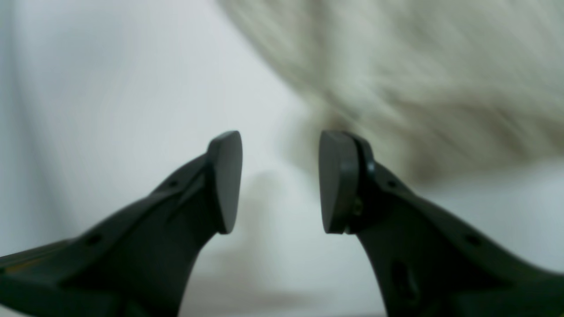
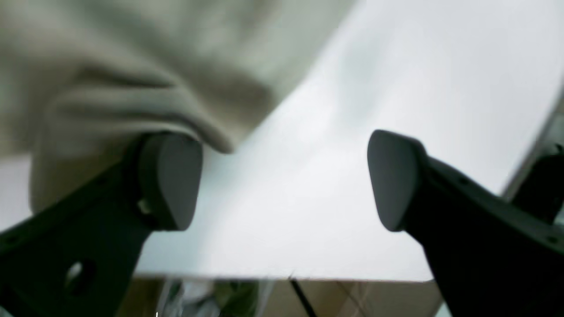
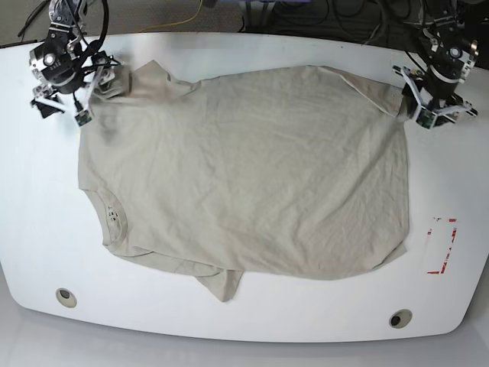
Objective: Layout the t-shirt on the table in an organized manner, then fold the t-shirt properly
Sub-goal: 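Open both grippers and release the shirt shoulders, then move both grippers over the shirt shoulders and adjust the fabric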
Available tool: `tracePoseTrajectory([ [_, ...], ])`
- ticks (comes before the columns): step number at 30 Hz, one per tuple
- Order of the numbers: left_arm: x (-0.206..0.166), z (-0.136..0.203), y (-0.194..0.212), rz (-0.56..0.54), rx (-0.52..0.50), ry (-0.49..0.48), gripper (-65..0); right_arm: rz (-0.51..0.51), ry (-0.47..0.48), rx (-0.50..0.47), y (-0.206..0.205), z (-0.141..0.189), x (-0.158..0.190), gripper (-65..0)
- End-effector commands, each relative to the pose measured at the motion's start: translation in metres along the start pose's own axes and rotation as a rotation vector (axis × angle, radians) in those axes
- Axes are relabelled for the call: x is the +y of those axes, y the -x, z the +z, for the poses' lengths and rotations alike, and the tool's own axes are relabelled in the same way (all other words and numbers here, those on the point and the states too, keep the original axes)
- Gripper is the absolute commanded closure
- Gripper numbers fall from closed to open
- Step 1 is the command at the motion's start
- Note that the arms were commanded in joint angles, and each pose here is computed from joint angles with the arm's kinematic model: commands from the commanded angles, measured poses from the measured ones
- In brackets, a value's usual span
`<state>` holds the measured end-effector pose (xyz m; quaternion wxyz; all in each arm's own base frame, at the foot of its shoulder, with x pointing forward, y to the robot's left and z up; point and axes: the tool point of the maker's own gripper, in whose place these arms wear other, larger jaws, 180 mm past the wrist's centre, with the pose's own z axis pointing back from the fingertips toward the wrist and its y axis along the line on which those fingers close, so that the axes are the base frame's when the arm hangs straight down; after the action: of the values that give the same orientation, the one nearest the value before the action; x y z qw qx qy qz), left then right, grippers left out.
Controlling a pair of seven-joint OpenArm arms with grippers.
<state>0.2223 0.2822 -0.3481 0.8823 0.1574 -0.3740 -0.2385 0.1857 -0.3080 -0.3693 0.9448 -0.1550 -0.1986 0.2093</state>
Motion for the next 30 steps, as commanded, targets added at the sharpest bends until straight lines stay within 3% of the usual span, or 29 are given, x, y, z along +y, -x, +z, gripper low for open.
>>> tracePoseTrajectory([
  [1,0.024,0.001,-0.027,0.01,-0.085,-0.06,-26.7,0.002,0.049,-0.075,-0.026,0.006,-0.019,-56.6],
  [6,0.051,-0.003,-0.065,0.038,-0.19,-0.124,-26.7,-0.02,0.097,-0.162,-0.062,0.011,-0.04,-56.6],
  [13,0.072,-0.004,-0.1,0.042,-0.273,-0.176,-26.7,-0.031,0.119,-0.2,-0.078,0.015,-0.049,-56.6],
  [24,0.075,-0.004,-0.106,0.047,-0.288,-0.184,-26.7,-0.04,0.101,-0.197,-0.074,0.013,-0.043,-56.6],
  [30,0.056,-0.011,-0.105,0.03,-0.278,-0.127,-26.7,-0.105,0.055,-0.248,-0.092,0.009,-0.023,-56.6],
])
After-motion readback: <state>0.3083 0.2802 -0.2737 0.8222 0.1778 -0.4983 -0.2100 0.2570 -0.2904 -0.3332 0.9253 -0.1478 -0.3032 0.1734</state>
